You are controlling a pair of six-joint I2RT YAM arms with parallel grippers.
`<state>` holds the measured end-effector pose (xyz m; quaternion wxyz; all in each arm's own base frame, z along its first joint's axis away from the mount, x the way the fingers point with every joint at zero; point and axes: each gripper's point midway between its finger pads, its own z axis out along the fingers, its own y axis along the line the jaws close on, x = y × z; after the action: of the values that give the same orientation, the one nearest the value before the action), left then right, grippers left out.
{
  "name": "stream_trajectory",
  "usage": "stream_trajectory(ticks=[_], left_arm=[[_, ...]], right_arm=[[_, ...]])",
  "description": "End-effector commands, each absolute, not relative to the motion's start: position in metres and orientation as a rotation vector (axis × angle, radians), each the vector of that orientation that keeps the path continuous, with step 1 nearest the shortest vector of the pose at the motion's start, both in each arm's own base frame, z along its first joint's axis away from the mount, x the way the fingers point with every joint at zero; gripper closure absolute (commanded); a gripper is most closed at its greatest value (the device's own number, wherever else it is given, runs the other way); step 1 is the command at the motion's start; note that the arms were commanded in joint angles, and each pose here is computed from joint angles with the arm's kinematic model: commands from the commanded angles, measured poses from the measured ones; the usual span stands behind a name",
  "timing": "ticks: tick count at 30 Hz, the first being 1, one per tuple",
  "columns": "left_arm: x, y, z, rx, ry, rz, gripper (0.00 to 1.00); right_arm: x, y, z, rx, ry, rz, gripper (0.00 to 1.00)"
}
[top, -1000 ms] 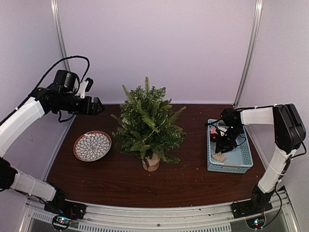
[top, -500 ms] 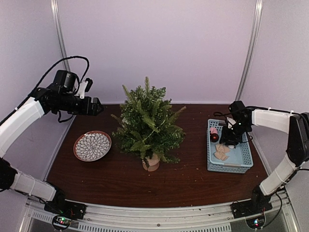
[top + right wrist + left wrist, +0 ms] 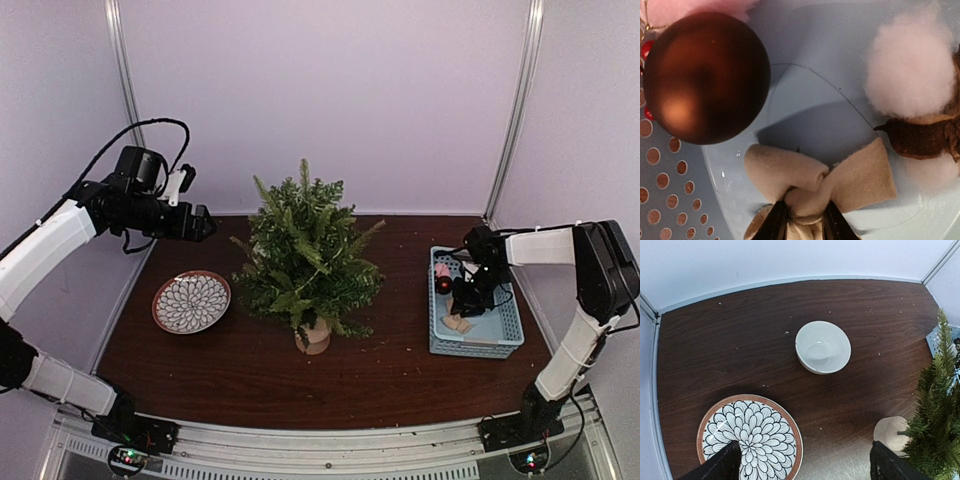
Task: Decorate the small christmas tree
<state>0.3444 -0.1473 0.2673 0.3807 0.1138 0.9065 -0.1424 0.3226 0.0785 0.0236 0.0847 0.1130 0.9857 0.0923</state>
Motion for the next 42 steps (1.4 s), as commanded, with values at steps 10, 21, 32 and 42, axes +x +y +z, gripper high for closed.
stream_trajectory(ticks=[10,21,32,42], left_arm=[[0.354,-0.146,0.277,0.322,2.272,-0.332,0.11],[0.356,-0.151,0.274,0.323,2.280,-0.363,0.11],[0.353,-0.155,0.268,0.321,2.294,-0.404,0.11],[0.353,-0.158,0.271,0.339,2.285,-0.415,0.11]], right_arm=[[0.312,0.078,0.075,0.343,2.827,0.338,1.00],[0.324,0.138,0.228,0.270,2.353,0.868,1.00],[0.306,0.245,0.346,0.060,2.081,1.333,1.00],[0.283,0.324,0.359,-0.194,2.091,1.503,1.00]])
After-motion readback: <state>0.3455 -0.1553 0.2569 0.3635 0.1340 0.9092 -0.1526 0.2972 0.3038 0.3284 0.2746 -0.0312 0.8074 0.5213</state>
